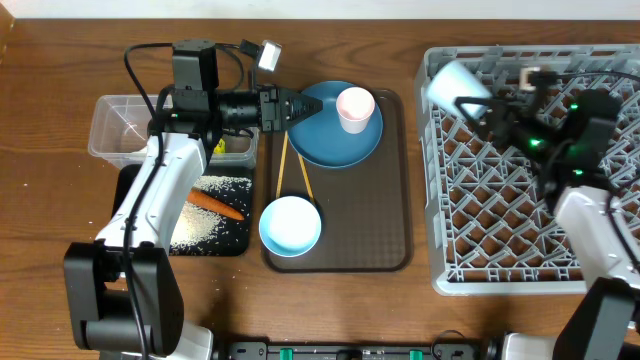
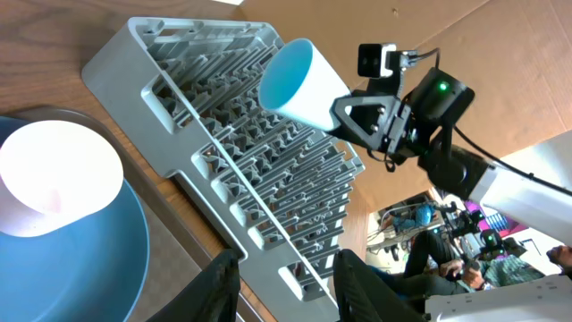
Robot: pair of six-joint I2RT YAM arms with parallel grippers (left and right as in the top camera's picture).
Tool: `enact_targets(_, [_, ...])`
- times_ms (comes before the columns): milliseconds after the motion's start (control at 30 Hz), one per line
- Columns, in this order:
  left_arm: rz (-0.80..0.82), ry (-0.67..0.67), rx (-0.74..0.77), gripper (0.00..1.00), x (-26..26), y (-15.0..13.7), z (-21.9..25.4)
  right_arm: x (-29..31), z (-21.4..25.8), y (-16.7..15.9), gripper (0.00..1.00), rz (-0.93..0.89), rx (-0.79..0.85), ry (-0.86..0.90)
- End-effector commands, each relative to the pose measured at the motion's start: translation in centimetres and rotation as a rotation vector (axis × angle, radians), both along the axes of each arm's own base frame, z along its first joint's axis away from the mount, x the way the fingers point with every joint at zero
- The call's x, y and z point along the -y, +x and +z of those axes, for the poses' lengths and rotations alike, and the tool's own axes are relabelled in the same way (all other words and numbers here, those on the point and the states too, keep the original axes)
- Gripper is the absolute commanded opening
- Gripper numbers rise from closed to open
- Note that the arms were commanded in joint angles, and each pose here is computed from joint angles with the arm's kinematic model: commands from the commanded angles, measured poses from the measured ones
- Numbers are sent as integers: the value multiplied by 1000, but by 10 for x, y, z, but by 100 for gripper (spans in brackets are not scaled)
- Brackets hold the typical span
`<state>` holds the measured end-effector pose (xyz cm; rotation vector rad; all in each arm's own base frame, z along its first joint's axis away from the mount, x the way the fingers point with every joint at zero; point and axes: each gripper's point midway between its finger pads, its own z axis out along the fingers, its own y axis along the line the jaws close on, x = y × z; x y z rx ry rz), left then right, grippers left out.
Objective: Sort waste into correct bins and load items into the dishwasher rack
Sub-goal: 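Carry the light-blue cup right over the grey dish rack, then lower the light-blue cup into the rack and open the right gripper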
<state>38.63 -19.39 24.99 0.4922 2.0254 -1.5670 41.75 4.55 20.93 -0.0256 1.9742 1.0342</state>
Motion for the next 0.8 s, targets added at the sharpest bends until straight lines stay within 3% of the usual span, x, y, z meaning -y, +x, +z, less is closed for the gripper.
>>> enact_targets(0, [12, 6, 14, 36, -2, 3, 2, 27, 25, 10, 22, -42, 53, -70])
enact_targets(167, [12, 6, 14, 36, -2, 3, 2, 54, 33, 6, 21, -141, -119, -230])
enact_targets(400, [12, 7, 14, 36, -2, 3, 1, 74, 47, -39, 19, -257, -412, -545])
enact_targets(633, [12, 7, 5, 36, -2, 3, 1, 55, 25, -106, 15, -124, -689, -557])
enact_targets(767, [64, 50, -32, 36, -6, 8, -10, 47, 11, -138, 7, -49, -818, -563])
